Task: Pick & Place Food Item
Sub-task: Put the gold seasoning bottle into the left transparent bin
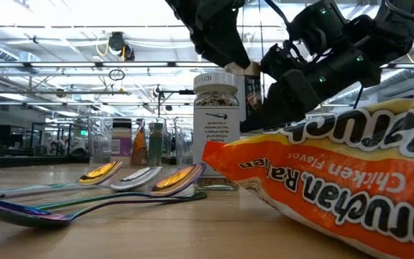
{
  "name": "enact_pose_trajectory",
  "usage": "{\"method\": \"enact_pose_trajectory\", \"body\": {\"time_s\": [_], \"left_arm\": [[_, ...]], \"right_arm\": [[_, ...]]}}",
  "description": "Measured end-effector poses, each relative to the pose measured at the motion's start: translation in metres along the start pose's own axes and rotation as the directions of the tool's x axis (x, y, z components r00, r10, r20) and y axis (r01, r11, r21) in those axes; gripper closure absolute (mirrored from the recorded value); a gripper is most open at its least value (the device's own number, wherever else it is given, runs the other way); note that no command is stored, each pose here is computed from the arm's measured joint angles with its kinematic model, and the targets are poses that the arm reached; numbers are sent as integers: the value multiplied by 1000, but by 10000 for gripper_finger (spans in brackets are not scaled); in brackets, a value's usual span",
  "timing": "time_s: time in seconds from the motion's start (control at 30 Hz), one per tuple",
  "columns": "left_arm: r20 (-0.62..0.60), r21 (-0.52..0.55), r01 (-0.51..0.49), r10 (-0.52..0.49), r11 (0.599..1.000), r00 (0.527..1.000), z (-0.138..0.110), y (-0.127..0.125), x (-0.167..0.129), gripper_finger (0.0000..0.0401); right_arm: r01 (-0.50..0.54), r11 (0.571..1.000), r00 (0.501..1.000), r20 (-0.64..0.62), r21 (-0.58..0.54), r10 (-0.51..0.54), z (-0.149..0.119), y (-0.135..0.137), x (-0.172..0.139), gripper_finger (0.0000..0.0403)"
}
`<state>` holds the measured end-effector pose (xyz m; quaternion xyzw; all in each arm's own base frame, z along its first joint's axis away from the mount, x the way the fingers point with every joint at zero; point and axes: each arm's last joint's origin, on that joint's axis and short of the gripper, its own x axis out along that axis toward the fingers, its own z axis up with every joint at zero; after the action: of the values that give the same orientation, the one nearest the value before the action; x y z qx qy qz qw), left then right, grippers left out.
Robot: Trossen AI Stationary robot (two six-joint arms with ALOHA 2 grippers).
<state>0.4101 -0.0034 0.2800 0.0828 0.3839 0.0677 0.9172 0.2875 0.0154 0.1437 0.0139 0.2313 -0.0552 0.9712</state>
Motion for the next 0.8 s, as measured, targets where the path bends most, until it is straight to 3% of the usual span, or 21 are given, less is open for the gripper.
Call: {"method": "enact_pose_trajectory", "body": {"time_s": [0.33, 0.53, 0.8], "left_arm": [[10, -66, 94, -93, 993, 996, 0, 3, 1, 38], [22, -108, 233, -232, 966, 972, -1, 5, 1, 38], [7, -96, 253, -254, 963, 967, -2, 3, 1, 49]], "right_arm": [[-24, 1000, 1000, 20, -17, 24, 2, 5, -1, 132], [-37, 999, 999, 26, -33, 37, 2, 8, -1, 130], [-35, 999, 999, 37, -34, 37, 3, 8, -1, 128]]}}
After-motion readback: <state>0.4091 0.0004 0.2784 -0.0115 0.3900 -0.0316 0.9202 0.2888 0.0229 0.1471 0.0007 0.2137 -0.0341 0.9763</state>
